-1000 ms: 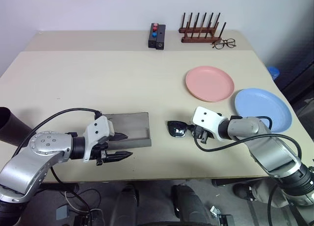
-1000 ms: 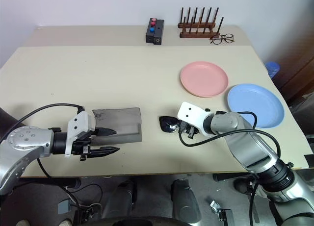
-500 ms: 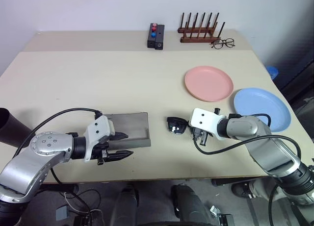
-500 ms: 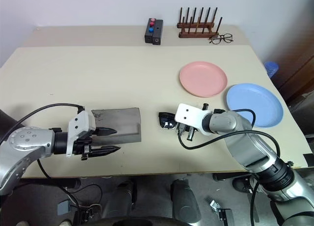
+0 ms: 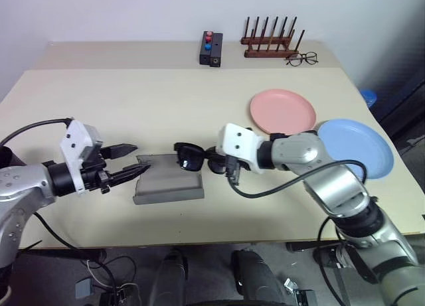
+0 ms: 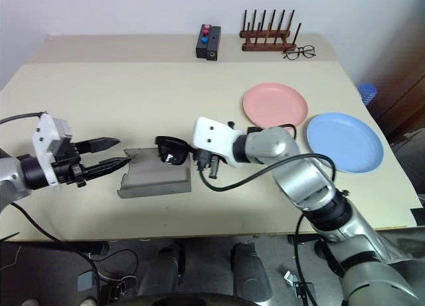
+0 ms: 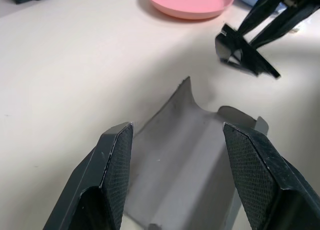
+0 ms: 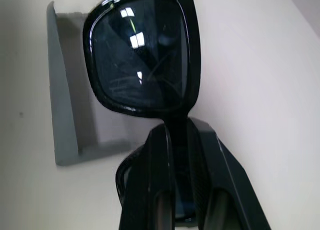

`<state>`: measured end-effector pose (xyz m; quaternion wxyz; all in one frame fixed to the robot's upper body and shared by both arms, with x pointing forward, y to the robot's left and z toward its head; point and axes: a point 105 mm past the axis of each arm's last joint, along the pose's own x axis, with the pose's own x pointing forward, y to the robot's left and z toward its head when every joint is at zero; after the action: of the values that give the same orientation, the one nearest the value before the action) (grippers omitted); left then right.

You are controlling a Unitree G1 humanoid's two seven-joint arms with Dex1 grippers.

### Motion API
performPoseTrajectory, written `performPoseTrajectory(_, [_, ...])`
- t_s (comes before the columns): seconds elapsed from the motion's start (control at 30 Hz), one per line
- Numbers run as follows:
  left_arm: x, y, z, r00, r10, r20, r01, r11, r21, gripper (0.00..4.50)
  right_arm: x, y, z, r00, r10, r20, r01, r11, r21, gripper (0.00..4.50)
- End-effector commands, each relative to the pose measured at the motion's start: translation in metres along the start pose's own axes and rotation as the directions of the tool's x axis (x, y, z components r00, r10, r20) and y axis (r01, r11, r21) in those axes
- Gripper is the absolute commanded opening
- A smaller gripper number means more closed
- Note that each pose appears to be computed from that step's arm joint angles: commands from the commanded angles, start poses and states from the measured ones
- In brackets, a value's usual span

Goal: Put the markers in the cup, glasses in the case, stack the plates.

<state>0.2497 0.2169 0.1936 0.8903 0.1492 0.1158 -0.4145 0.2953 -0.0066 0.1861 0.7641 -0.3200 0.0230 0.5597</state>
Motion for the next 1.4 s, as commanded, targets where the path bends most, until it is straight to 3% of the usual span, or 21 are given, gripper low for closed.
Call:
performPoseTrajectory(0.03, [-0.013,0.004,0.005,1.000,0.010,-0.029,-0.009,0.999,0.047,2.94,0.010,0.001,0.019,0.998,0.025,0.058,-0.024,1.000,-0.011,0.02])
performPoseTrajectory(0.43, [-0.040,-0.009,-0.017,0.973,-0.029,-0.227,0.036,0.999,0.027,2.94,0.050,0.022,0.027,0.993,0.093,0.067,-0.095,0.995,0.042,0.02])
performPoseTrajectory(0.77, [-0.040,-0.010,-0.023,0.970,-0.032,-0.240,0.038,0.999,0.021,2.94,0.045,0.020,0.002,0.994,0.095,-0.056,-0.096,0.995,-0.010,0.02])
performPoseTrajectory(1.13, [-0.033,-0.010,-0.028,0.969,-0.034,-0.246,0.042,0.999,0.028,2.94,0.039,0.017,-0.004,0.992,0.097,-0.079,-0.097,0.995,0.010,0.02])
performPoseTrajectory(1.37, [-0.033,-0.009,-0.029,0.970,-0.025,-0.243,0.032,0.999,0.026,2.94,0.035,0.012,0.011,0.996,0.092,0.005,-0.093,0.995,0.041,3.07])
performPoseTrajectory(1.4, [-0.033,-0.009,-0.030,0.970,-0.023,-0.244,0.030,0.999,0.026,2.94,0.034,0.012,0.013,0.995,0.094,0.020,-0.094,0.995,0.045,3.07])
